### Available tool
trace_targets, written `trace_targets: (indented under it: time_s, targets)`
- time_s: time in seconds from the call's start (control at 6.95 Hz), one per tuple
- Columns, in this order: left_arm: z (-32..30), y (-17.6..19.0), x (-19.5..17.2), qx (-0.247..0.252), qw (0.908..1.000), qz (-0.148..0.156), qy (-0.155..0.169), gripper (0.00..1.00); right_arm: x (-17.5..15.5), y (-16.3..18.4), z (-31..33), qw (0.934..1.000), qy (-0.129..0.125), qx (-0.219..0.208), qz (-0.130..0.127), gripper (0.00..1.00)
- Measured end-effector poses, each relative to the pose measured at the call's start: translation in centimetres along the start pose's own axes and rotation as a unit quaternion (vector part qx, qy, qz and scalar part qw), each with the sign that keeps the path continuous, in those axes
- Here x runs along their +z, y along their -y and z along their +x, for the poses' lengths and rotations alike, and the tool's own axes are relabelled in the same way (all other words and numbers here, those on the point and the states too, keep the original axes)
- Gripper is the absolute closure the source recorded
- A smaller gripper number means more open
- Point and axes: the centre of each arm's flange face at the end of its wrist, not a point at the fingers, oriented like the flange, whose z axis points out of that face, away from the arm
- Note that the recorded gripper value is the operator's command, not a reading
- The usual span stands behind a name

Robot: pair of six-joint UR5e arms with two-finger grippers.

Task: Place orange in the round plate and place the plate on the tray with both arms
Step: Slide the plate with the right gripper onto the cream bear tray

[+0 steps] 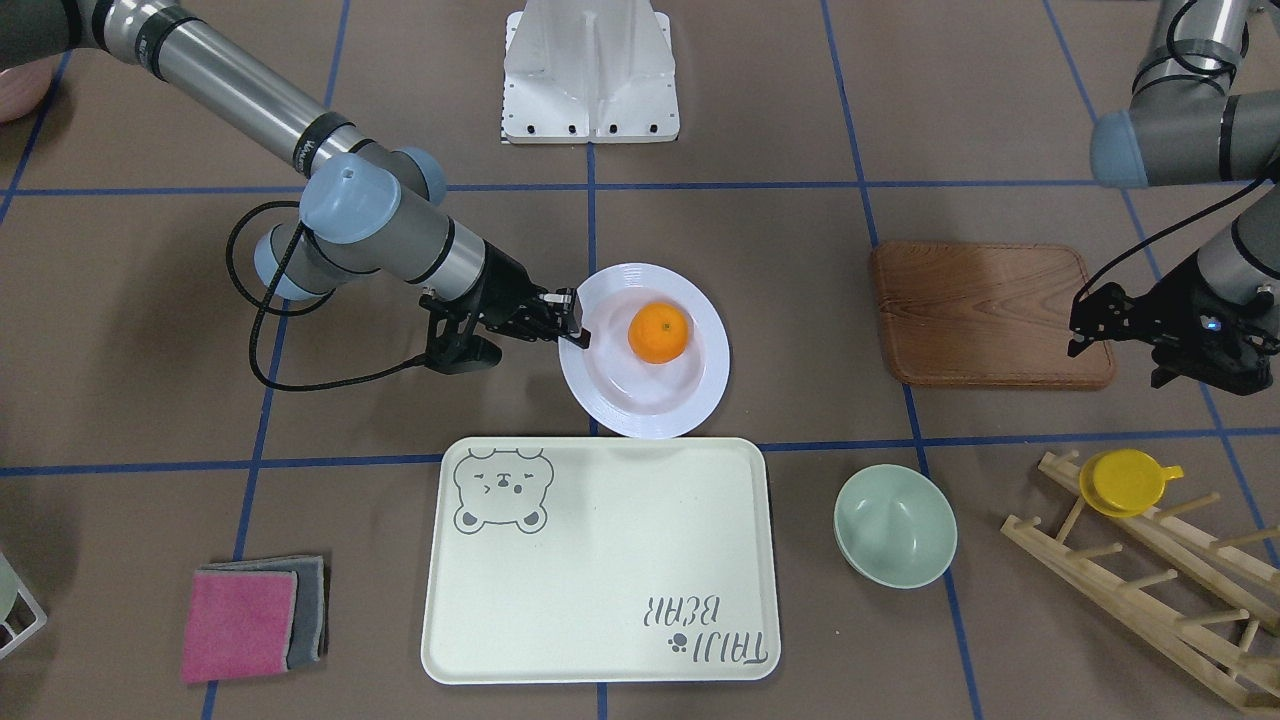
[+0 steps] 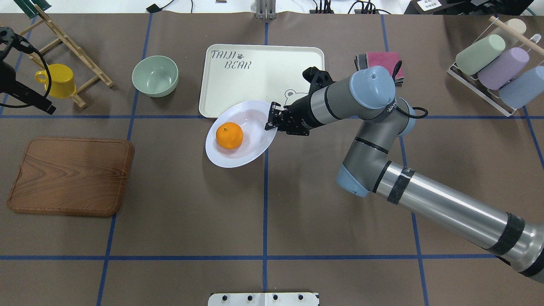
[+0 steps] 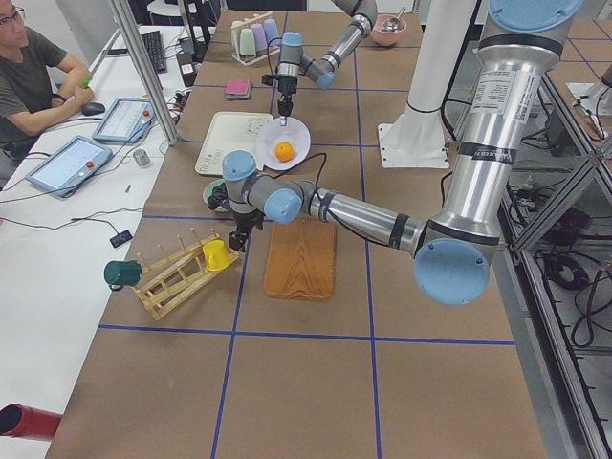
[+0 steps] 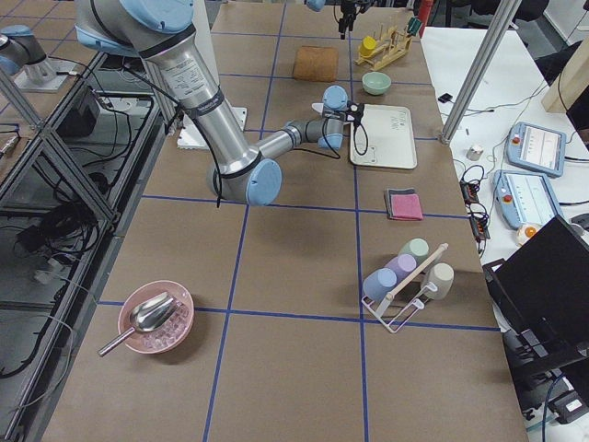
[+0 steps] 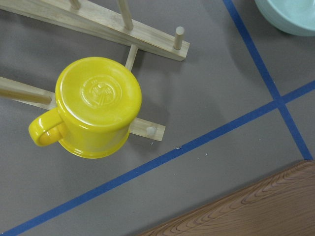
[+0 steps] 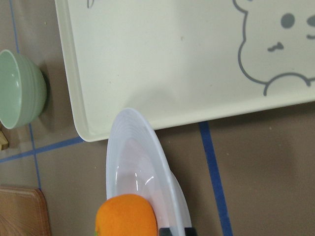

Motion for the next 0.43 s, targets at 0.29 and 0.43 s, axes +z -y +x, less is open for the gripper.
trace_targets:
  time_s: [0.29, 0.43]
  targets:
    - [0.1, 0.0, -0.1, 0.001, 1.0000, 0.001, 0.000, 0.01, -0.7, 0.9, -1.3, 0.9999, 0.009, 0.010, 0.007, 1.00]
    - [0.0, 0.0, -0.2, 0.001, 1.0000, 0.002, 0.000, 0.01, -1.0, 1.1, -2.3, 0.9997, 0.016, 0.017, 0.010, 1.00]
